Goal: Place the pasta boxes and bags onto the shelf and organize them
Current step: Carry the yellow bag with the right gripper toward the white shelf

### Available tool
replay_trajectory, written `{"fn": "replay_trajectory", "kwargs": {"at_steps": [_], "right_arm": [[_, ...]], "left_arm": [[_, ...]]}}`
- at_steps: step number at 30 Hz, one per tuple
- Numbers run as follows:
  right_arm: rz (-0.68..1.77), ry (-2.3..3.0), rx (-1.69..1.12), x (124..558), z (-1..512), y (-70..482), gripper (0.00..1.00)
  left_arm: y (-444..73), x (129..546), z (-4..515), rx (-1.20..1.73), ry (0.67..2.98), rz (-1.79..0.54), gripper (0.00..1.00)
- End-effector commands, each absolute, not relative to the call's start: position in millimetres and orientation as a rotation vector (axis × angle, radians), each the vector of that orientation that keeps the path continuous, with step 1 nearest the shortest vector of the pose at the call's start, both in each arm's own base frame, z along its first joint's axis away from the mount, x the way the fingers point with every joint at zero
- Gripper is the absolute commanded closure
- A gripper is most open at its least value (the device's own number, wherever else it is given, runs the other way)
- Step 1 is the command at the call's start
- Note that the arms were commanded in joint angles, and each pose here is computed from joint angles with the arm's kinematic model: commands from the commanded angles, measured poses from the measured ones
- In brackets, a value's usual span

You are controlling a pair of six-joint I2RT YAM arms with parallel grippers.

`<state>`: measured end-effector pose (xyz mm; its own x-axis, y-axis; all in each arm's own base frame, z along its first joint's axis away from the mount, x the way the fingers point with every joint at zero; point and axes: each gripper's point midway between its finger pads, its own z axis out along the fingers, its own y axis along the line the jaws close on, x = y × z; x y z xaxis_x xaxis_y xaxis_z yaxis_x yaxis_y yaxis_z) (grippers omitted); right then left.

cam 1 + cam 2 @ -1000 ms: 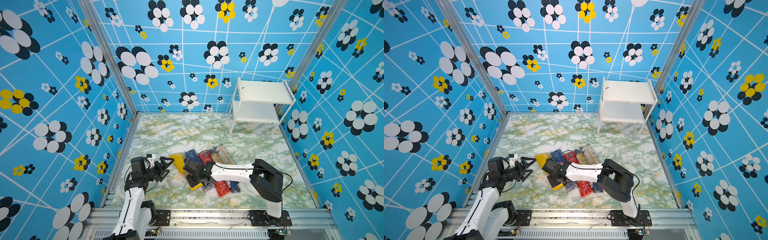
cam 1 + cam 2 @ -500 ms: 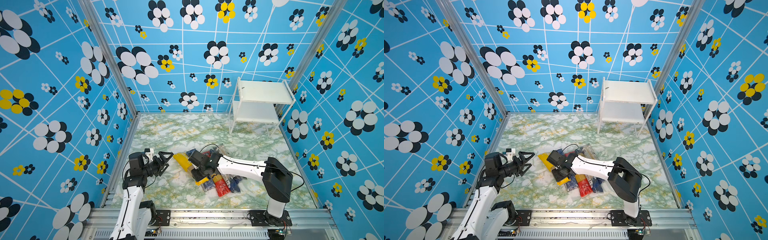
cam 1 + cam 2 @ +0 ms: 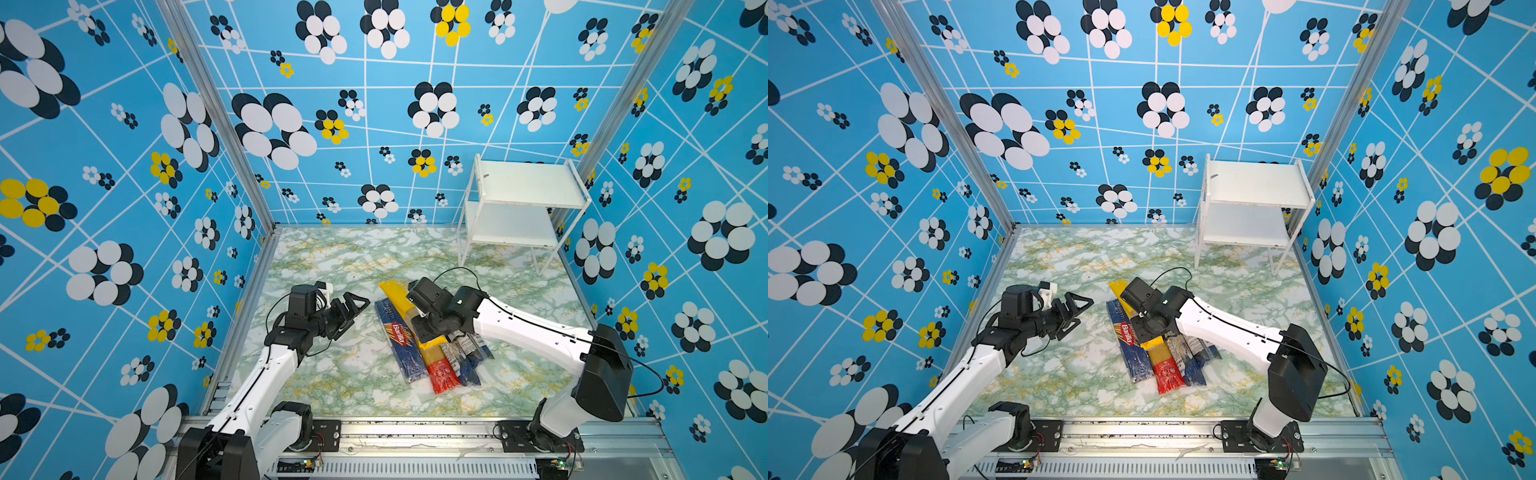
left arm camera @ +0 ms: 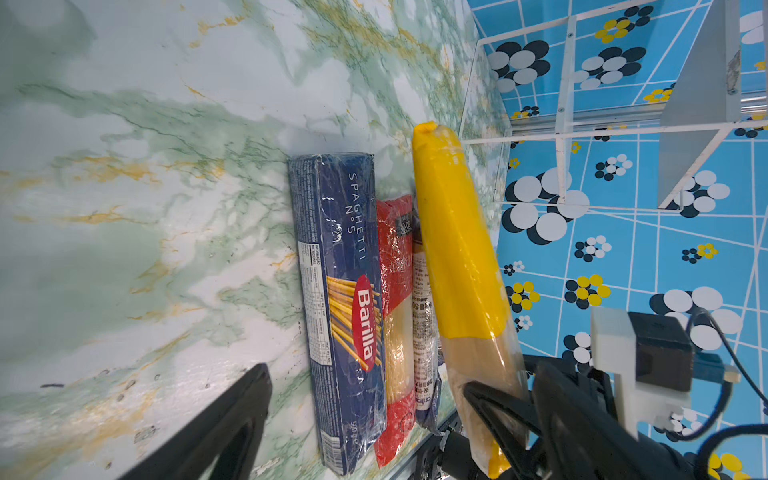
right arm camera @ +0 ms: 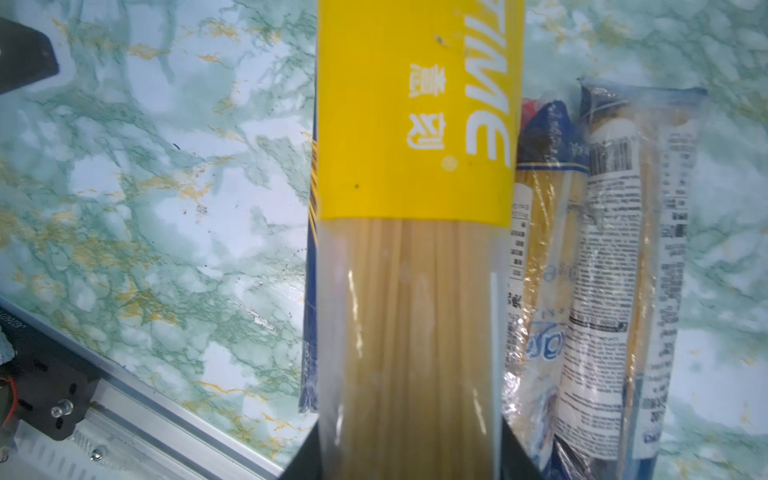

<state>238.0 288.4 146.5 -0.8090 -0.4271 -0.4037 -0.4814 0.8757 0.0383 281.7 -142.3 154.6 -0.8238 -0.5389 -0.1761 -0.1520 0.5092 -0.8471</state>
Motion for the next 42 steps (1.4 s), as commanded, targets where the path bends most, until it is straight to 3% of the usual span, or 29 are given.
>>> {"fn": "replay_trajectory", "kwargs": {"at_steps": [1, 10, 25, 42], "right_arm": [[0.168, 2.557, -0.578, 250.1, 186.2, 270.2, 1.00], [0.135, 2.508, -0.449, 249.2, 222.2, 220.9, 1.00], [0.162, 2.385, -0.282, 250.1, 323.7, 152.4, 1.00], [0.200, 2.214, -0.098, 293.6, 429.7, 114.3, 1.00]], "left_arm": [[-143.9, 297.0, 163.4, -0.545, 2.296, -1.208, 0.01], [-160.6, 298.5, 142.8, -0.498, 2.385, -1.128, 0.01], [-173.2, 295.3, 142.2, -0.395, 2.438, -0.981, 0.01], [-176.2, 292.3, 141.3, -0.359, 2.448, -0.975, 0.01]]}}
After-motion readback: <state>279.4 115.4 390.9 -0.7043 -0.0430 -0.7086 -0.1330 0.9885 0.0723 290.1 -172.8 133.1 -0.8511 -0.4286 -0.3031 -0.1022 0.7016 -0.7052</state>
